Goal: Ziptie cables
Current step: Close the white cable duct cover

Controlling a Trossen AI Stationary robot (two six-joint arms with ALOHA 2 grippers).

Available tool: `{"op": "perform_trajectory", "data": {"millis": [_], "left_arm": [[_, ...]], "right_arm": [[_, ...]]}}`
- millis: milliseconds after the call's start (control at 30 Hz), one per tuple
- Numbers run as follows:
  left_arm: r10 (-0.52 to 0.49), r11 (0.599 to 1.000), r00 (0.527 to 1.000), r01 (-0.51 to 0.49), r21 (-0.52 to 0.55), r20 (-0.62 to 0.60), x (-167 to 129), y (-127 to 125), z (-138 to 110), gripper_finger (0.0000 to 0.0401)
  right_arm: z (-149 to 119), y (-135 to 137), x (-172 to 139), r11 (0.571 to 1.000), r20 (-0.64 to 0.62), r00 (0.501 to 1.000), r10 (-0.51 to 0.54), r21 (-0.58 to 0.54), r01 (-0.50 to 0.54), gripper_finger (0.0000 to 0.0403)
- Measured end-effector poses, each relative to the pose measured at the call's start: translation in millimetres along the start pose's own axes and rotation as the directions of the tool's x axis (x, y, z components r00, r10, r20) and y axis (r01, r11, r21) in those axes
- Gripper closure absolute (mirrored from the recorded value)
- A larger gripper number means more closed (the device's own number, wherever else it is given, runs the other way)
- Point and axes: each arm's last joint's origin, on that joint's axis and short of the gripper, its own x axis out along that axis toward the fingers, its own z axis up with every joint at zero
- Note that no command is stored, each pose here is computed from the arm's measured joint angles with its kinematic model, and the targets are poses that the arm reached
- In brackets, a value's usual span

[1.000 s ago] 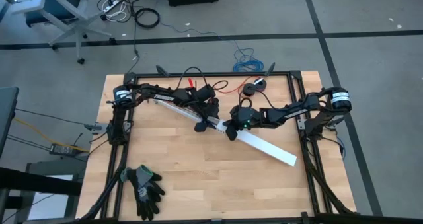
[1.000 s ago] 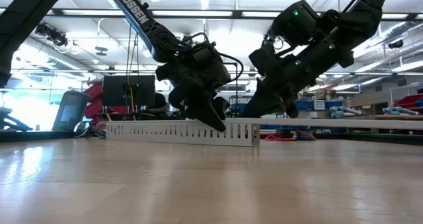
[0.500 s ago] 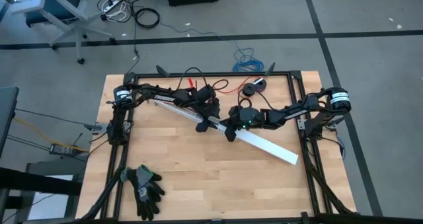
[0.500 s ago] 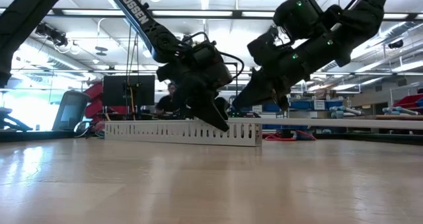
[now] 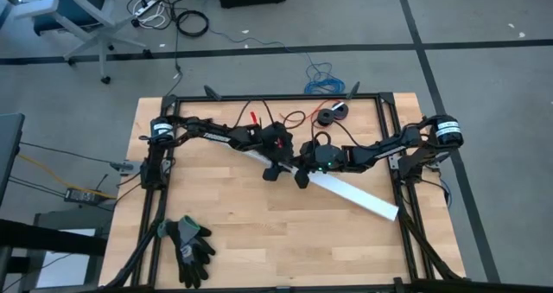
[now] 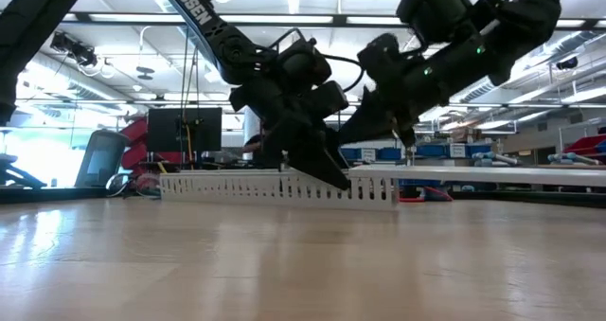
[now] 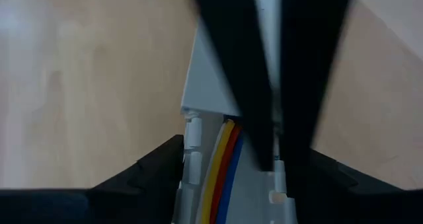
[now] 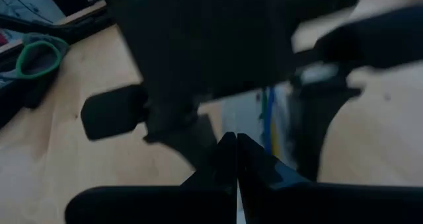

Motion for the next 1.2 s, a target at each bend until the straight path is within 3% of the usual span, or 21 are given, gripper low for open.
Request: {"op": "perform_trajectory", "data": {"millis": [200, 600, 733, 1000, 1200], "left_arm": [[-0.016, 0.999, 1.0, 0.016, -0.036, 0.004, 1.9, -4.9, 2.5, 0.0157], [-0.008, 0.999, 1.0, 0.009, -0.034, 0.021, 1.9, -4.7, 5.1, 0.0089], [-0.003, 0.999, 1.0, 0.004, -0.038, 0.028, -2.1, 0.5, 4.2, 0.0086], [-0.101, 0.992, 0.994, 0.103, -0.076, 0.028, -25.9, 13.3, -2.4, 0.0087], [-0.119, 0.99, 0.993, 0.12, -0.073, 0.017, -43.8, 2.0, -14.8, 0.0087]], "right_arm": [[8.1, 5.6, -15.4, 1.0, -0.007, 1.0, 0.0, -0.023, 0.0, 0.0403], [4.8, 11.5, -24.9, 0.998, -0.031, 0.998, -0.052, -0.035, 0.051, 0.0403], [4.1, 12.8, -25.3, 0.998, -0.031, 0.998, -0.054, -0.036, 0.052, 0.0403], [-0.3, 10.5, -25.8, 0.997, -0.072, 0.994, -0.083, 0.002, 0.083, 0.0403], [-0.2, 10.0, -25.8, 0.995, -0.067, 0.993, -0.097, 0.009, 0.098, 0.0403]]}}
